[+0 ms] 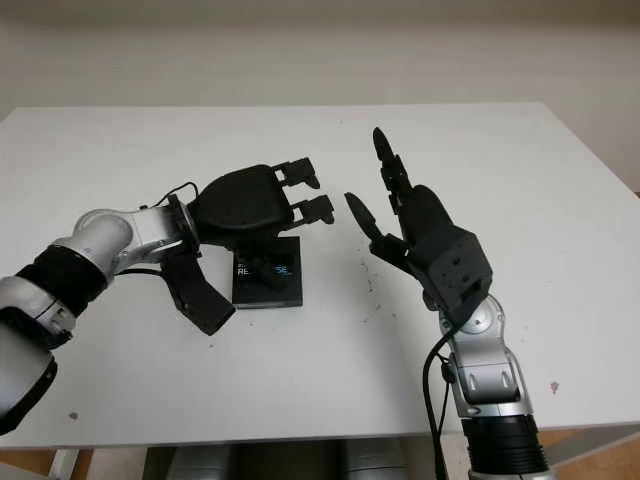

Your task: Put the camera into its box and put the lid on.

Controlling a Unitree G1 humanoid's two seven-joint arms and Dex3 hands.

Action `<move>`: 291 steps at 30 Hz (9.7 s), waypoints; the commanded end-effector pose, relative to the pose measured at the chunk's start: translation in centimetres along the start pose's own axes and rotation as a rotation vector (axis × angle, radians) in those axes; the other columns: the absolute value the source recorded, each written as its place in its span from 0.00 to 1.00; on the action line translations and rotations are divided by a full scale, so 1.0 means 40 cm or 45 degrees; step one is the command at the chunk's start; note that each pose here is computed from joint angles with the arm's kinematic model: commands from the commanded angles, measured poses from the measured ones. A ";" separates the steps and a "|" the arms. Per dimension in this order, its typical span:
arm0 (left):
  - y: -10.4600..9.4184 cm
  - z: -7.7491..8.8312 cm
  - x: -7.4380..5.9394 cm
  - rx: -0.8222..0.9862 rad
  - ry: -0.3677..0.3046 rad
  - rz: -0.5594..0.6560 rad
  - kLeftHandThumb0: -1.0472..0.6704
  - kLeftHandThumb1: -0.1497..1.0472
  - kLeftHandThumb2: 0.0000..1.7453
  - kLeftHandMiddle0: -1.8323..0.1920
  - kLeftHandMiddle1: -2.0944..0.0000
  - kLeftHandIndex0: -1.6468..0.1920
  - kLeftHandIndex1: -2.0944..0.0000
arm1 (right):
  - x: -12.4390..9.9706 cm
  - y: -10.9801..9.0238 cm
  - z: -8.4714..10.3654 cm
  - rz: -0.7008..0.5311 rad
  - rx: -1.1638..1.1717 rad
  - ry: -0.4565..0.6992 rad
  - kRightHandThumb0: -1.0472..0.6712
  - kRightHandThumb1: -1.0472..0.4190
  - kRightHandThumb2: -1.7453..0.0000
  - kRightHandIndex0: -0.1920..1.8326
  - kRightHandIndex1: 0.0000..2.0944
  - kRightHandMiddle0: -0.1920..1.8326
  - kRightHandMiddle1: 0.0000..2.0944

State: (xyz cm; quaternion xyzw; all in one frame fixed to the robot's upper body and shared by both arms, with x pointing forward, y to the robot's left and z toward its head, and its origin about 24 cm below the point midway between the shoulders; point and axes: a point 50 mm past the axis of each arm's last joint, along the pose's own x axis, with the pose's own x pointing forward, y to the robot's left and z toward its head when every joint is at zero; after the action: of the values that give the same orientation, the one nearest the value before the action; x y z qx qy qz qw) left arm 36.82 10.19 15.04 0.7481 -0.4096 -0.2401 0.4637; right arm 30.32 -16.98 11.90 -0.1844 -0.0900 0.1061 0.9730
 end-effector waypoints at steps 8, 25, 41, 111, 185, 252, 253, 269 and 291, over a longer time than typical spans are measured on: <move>0.030 -0.128 -0.036 -0.772 0.506 -0.085 0.25 1.00 0.18 0.99 1.00 0.98 0.94 | 0.005 -0.008 0.012 -0.004 0.005 -0.043 0.15 0.00 0.70 0.04 0.03 0.05 0.03; 0.027 -0.148 -0.140 -1.085 0.713 0.187 0.18 1.00 0.26 1.00 1.00 1.00 1.00 | 0.001 -0.009 0.011 0.014 0.007 -0.035 0.16 0.00 0.70 0.04 0.02 0.05 0.03; 0.153 0.052 -0.318 -0.955 0.462 0.035 0.00 0.97 0.04 1.00 1.00 1.00 1.00 | 0.000 -0.015 0.009 -0.001 0.027 -0.033 0.18 0.00 0.70 0.03 0.02 0.05 0.03; -0.022 0.168 -0.255 -0.556 0.826 -0.044 0.17 0.86 0.03 0.86 0.96 0.91 0.96 | -0.012 -0.031 0.017 -0.186 0.051 -0.057 0.17 0.00 0.70 0.06 0.03 0.08 0.03; -0.058 0.167 -0.206 -0.665 0.840 0.164 0.34 1.00 0.21 0.89 0.00 0.93 0.04 | -0.021 -0.024 0.009 -0.176 0.026 -0.009 0.18 0.00 0.70 0.06 0.02 0.07 0.02; -0.021 0.007 -0.192 -1.537 1.132 0.041 0.47 1.00 0.21 0.74 0.00 0.90 0.00 | -0.026 -0.021 -0.008 -0.095 0.100 -0.038 0.19 0.00 0.73 0.04 0.03 0.05 0.03; -0.023 0.001 -0.190 -1.549 1.144 0.024 0.47 1.00 0.21 0.73 0.00 0.89 0.00 | -0.026 -0.021 -0.008 -0.094 0.102 -0.039 0.19 0.00 0.73 0.03 0.03 0.05 0.03; -0.050 -0.029 -0.175 -1.616 1.180 -0.101 0.45 1.00 0.20 0.70 0.00 0.80 0.00 | -0.026 -0.021 -0.009 -0.097 0.105 -0.055 0.19 0.00 0.73 0.04 0.03 0.06 0.03; 0.008 0.032 -0.218 -1.823 0.964 0.123 0.30 1.00 0.17 0.90 0.85 0.98 0.70 | -0.021 -0.017 0.003 -0.078 0.097 -0.048 0.18 0.00 0.73 0.04 0.03 0.06 0.03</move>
State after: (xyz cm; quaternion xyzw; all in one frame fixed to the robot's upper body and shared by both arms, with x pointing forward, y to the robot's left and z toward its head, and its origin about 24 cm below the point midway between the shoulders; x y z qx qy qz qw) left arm 31.38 17.30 13.32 0.2962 0.0328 -0.1460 0.9433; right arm 29.58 -17.84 11.36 -0.1385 -0.0971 0.0809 0.9823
